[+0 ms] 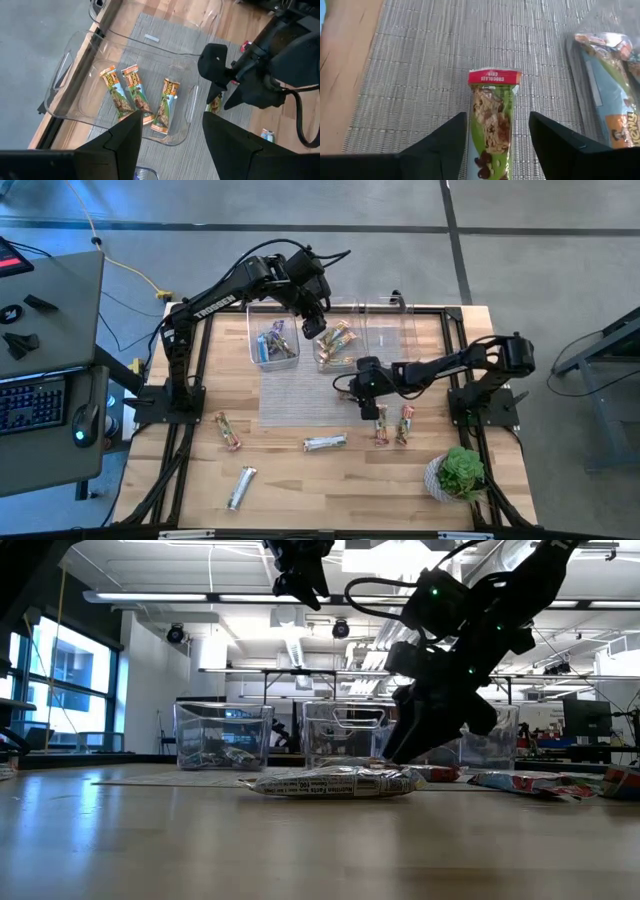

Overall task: Pick and place Granola Bars by type
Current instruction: Put the red granola bar into the right transparent bin

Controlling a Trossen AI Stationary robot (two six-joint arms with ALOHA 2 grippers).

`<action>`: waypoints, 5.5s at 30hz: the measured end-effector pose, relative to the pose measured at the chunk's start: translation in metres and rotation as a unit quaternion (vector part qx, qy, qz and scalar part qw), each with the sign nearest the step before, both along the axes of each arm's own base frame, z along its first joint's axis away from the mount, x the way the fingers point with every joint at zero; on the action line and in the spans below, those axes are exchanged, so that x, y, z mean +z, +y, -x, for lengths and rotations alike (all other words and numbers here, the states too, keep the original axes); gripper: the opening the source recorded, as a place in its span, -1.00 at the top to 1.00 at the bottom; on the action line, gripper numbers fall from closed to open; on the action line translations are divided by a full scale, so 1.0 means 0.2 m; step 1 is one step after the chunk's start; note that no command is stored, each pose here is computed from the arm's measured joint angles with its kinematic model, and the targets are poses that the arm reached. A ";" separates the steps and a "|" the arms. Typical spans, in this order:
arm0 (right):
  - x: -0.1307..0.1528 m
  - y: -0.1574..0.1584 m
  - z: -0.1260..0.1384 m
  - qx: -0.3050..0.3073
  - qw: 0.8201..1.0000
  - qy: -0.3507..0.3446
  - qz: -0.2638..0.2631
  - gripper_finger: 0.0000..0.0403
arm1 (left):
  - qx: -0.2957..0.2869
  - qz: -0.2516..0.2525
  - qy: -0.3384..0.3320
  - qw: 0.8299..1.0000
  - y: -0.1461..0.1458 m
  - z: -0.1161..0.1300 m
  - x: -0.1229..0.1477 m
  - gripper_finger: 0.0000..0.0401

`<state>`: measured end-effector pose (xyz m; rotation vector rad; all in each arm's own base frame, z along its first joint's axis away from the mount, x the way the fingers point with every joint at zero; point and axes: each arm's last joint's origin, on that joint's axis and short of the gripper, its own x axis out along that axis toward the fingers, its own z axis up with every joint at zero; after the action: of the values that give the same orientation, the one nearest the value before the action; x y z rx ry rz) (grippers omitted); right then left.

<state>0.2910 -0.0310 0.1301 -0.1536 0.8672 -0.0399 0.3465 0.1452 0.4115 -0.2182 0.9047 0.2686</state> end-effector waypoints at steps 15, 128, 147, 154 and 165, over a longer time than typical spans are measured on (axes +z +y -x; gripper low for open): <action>-0.01 -0.01 0.01 0.008 1.000 0.011 -0.027 0.01 | 0.000 -0.002 0.000 1.000 0.00 0.00 0.00 -0.01; 0.69 -0.14 0.57 -0.246 0.964 0.007 -0.098 0.23 | -0.011 -0.008 0.003 1.000 0.00 0.00 0.00 -0.01; 0.45 0.29 0.50 -0.303 0.897 0.252 -0.198 0.21 | -0.011 -0.008 0.002 1.000 0.00 0.00 0.00 -0.01; 0.35 0.42 0.42 -0.089 0.949 0.283 -0.110 0.22 | -0.011 -0.008 0.003 1.000 0.00 0.00 0.00 -0.01; 0.18 0.61 0.36 0.238 0.916 0.320 0.032 0.22 | -0.011 -0.008 0.004 1.000 0.00 0.00 0.00 -0.01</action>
<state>0.2185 0.0919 0.1665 -0.4527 1.4632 0.4641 0.3462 0.1452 0.4113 -0.1928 0.9114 0.2564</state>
